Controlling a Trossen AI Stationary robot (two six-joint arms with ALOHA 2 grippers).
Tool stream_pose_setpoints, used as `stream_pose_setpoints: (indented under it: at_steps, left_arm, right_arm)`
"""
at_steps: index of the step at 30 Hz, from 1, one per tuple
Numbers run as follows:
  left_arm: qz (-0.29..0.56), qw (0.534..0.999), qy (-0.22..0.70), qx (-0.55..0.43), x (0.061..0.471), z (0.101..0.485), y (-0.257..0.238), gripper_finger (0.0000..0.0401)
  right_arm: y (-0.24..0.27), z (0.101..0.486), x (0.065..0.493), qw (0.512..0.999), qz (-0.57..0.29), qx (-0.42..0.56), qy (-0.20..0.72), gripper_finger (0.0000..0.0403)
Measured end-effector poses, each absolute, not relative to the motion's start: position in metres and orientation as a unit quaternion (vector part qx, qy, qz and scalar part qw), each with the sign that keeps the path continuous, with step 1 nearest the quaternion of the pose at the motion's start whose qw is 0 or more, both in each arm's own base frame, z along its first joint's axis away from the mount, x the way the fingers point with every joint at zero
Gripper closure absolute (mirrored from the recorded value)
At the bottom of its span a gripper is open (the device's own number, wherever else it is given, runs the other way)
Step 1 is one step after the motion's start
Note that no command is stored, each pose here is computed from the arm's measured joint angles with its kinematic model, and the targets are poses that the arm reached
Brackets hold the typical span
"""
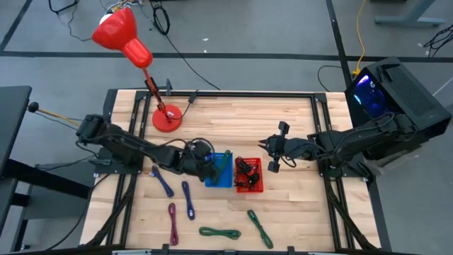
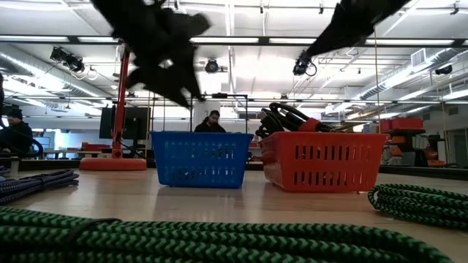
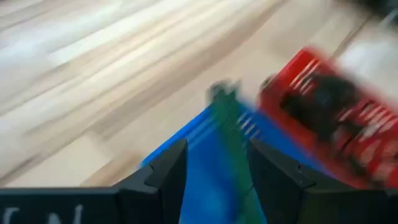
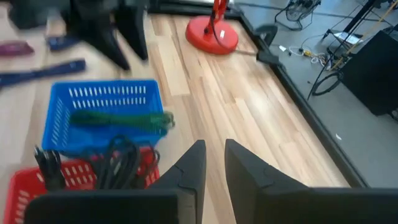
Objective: Pick & Place USB Port
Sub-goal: Put the purple charger cable into the blue bin
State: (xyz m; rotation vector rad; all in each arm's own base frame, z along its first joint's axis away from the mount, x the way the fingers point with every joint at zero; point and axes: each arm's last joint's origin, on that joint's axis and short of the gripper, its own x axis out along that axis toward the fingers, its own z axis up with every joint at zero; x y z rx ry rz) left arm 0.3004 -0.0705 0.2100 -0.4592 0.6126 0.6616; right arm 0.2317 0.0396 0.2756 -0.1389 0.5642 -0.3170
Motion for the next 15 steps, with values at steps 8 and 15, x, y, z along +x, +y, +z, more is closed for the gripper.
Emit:
stream_pose_setpoints:
  at_steps: [8, 15]
  left_arm:
    - [0.340, 0.777, 0.504, -0.162, 0.232, 0.211, -0.082, 0.0240]
    - [0.269, 0.741, 0.611, -0.073, 0.203, 0.209, -0.109, 0.0239]
  right_arm:
    - [0.040, 0.258, 0.233, 0.955, -0.152, -0.056, 0.249, 0.0344]
    - [0.040, 0.260, 0.234, 0.961, -0.142, -0.057, 0.232, 0.0344]
